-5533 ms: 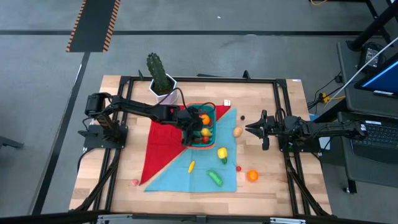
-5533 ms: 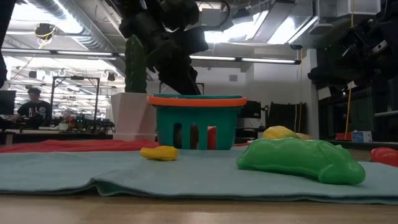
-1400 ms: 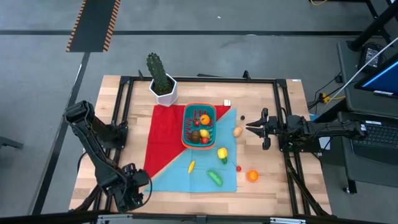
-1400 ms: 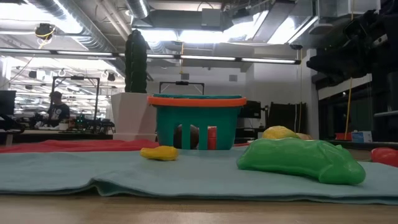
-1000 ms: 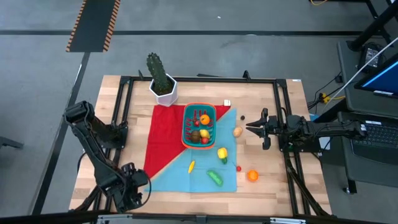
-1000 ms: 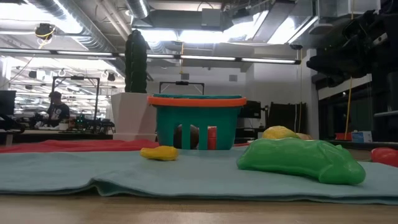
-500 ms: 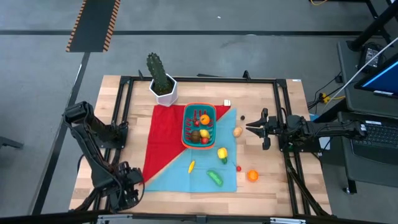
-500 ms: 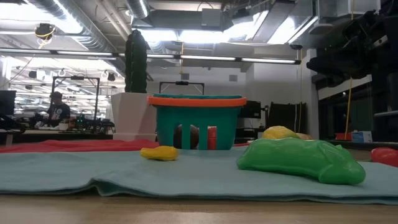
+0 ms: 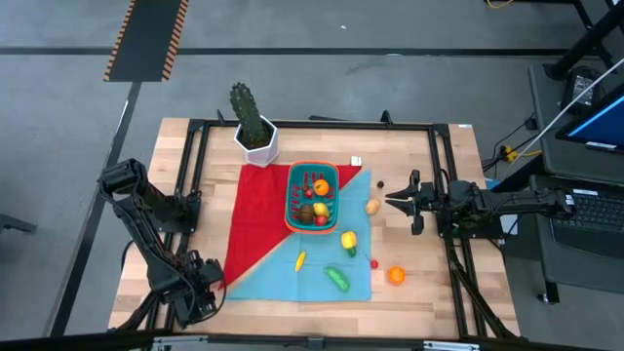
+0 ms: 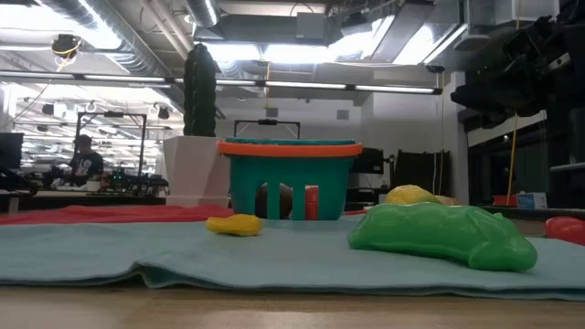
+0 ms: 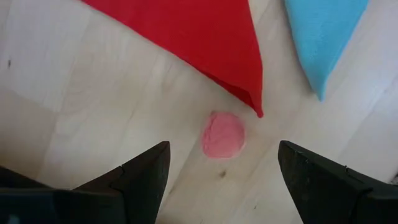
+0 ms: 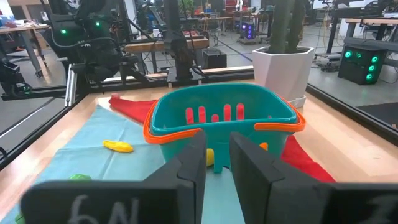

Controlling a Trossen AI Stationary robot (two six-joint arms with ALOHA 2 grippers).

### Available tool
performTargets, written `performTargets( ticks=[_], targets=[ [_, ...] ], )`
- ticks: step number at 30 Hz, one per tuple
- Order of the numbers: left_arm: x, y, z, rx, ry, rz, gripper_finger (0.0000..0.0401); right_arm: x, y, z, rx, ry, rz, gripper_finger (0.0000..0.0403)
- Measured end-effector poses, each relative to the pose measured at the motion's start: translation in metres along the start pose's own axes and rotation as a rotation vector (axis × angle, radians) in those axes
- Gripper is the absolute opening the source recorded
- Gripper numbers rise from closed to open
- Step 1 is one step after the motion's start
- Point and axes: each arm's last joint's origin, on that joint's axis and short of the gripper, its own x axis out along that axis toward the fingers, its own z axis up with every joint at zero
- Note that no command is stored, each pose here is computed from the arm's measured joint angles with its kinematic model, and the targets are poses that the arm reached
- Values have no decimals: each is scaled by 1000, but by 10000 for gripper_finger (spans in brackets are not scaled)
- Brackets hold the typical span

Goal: Pick and placing Produce into tupperware
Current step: Put the apricot into the basket

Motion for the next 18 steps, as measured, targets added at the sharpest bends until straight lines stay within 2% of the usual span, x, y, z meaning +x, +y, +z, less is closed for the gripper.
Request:
performTargets(
  ticks=[18],
  targets=[
    [19,7,-2,-60,-21,-38,288,0,0,-1,-1,13,-1,73]
  ],
)
